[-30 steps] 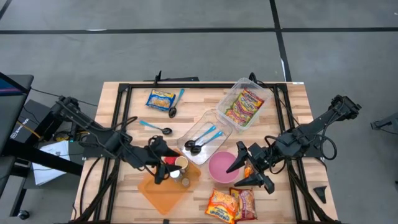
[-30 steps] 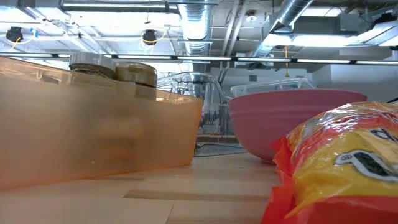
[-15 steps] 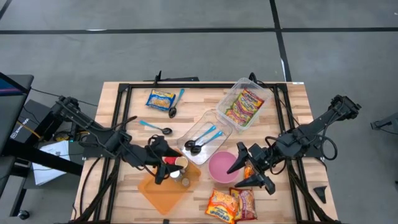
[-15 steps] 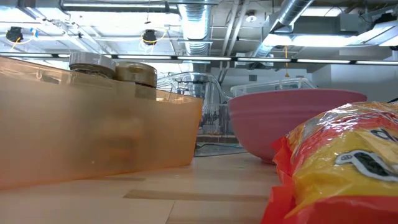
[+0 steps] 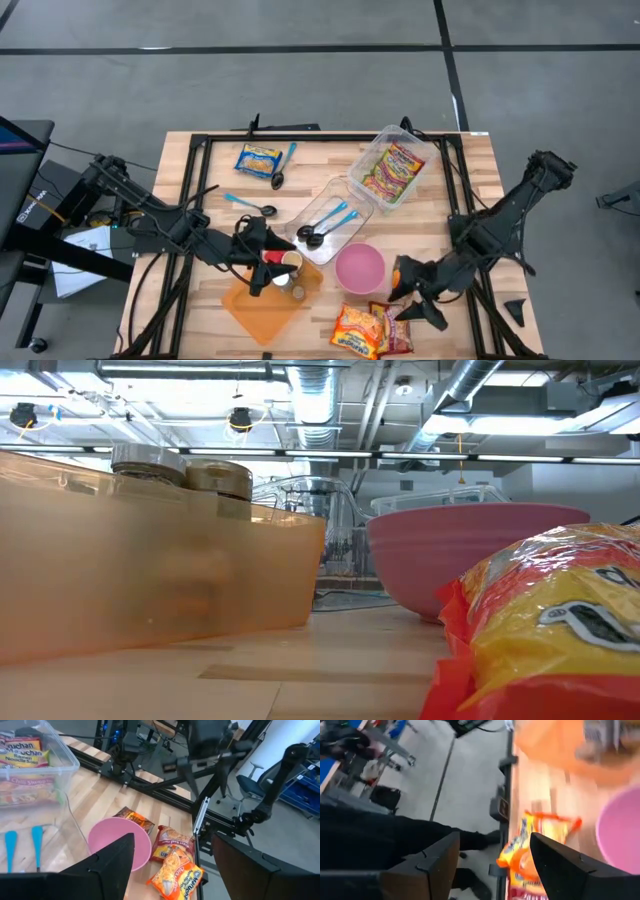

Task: Pick & Place Food Item
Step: Put the red noodle pack into the transparent container

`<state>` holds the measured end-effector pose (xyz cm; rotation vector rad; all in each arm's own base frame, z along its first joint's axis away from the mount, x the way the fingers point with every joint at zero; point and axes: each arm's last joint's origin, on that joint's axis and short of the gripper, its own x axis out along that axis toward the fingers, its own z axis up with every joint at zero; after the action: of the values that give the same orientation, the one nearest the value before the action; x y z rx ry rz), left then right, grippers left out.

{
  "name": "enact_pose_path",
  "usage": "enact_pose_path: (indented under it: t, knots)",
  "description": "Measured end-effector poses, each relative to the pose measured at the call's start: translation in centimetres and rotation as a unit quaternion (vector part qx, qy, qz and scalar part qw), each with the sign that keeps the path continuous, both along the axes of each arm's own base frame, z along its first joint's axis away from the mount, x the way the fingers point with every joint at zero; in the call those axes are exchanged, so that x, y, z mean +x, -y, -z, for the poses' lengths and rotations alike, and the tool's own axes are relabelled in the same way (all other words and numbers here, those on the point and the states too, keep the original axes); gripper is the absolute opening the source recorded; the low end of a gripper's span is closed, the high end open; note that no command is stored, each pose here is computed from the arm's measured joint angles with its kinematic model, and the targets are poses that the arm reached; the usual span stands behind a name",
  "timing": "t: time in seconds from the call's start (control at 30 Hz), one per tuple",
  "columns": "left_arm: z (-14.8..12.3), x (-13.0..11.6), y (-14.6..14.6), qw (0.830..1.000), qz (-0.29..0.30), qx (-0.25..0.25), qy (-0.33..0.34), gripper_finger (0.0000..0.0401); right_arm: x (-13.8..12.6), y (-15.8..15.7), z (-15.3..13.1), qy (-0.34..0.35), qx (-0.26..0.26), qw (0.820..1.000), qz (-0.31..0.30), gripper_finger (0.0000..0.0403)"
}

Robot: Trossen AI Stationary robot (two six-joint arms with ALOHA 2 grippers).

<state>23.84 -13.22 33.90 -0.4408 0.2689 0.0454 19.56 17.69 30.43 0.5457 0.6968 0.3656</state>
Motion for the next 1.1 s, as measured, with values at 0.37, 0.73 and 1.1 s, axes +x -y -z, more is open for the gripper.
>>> enact_pose_path:
  t: [0.37, 0.73, 1.1]
  knots:
    - [0.0, 0.1, -0.2, 1.000, -0.007, 0.003, 0.000, 0.0259, -4.5, -1.8, 7.4, -0.167, 0.102, 0.974, 0.112, 0.0240]
    - [0.0, 0.4, -0.7, 1.000, -0.024, 0.006, 0.001, 0.0259, -7.6, -2.5, 12.0, -0.283, 0.167, 0.918, 0.224, 0.0240]
    - [0.9, 1.2, -0.3, 0.999, -0.028, 0.013, -0.011, 0.0259, -5.4, -4.3, 16.3, -0.289, 0.165, 0.902, 0.274, 0.0240]
